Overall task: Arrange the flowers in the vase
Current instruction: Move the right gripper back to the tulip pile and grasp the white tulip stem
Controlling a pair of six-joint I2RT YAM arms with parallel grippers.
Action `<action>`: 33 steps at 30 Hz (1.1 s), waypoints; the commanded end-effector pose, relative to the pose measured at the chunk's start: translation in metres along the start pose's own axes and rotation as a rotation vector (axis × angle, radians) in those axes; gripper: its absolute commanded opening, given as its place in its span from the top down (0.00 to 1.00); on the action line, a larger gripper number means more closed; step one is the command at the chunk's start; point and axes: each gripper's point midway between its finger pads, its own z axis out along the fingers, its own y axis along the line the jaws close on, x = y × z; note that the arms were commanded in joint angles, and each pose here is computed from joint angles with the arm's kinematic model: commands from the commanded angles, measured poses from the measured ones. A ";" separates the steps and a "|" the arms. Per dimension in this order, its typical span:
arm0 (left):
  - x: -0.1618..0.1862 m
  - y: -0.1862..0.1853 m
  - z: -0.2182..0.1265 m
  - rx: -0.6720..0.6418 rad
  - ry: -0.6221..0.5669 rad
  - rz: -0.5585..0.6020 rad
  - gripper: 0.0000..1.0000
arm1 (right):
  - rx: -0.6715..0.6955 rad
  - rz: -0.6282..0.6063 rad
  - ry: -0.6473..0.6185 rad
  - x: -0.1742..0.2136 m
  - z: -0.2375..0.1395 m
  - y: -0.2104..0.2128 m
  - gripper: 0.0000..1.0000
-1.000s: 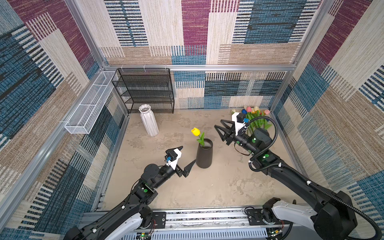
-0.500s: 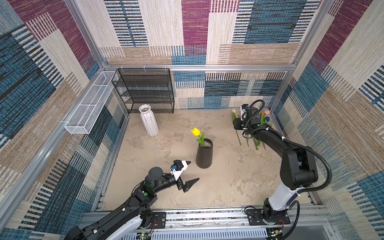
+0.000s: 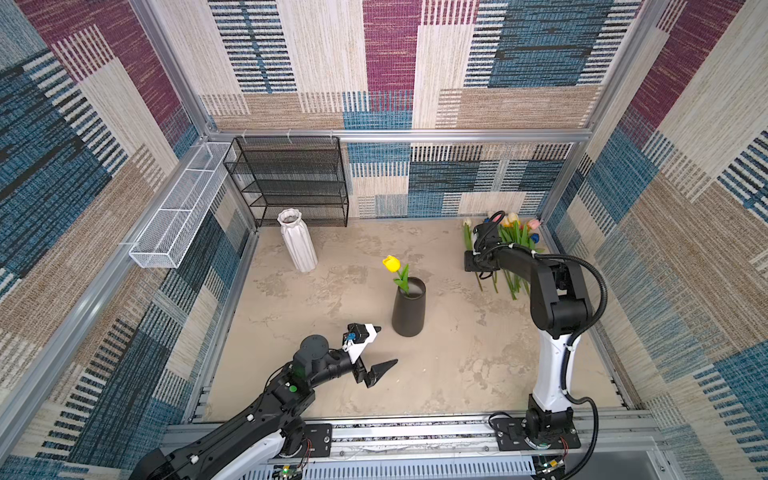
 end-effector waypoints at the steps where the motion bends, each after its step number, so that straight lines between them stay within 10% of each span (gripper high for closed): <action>1: -0.006 0.002 0.000 -0.013 -0.022 0.039 0.03 | 0.016 -0.010 0.026 0.008 0.010 -0.003 0.52; 16: -0.005 0.011 -0.002 -0.071 -0.028 0.061 0.03 | -0.162 -0.026 -0.039 0.012 0.004 0.028 0.93; 33: -0.012 0.029 -0.018 -0.216 -0.120 0.062 0.01 | -0.413 -0.057 -0.220 -0.013 -0.066 0.095 1.00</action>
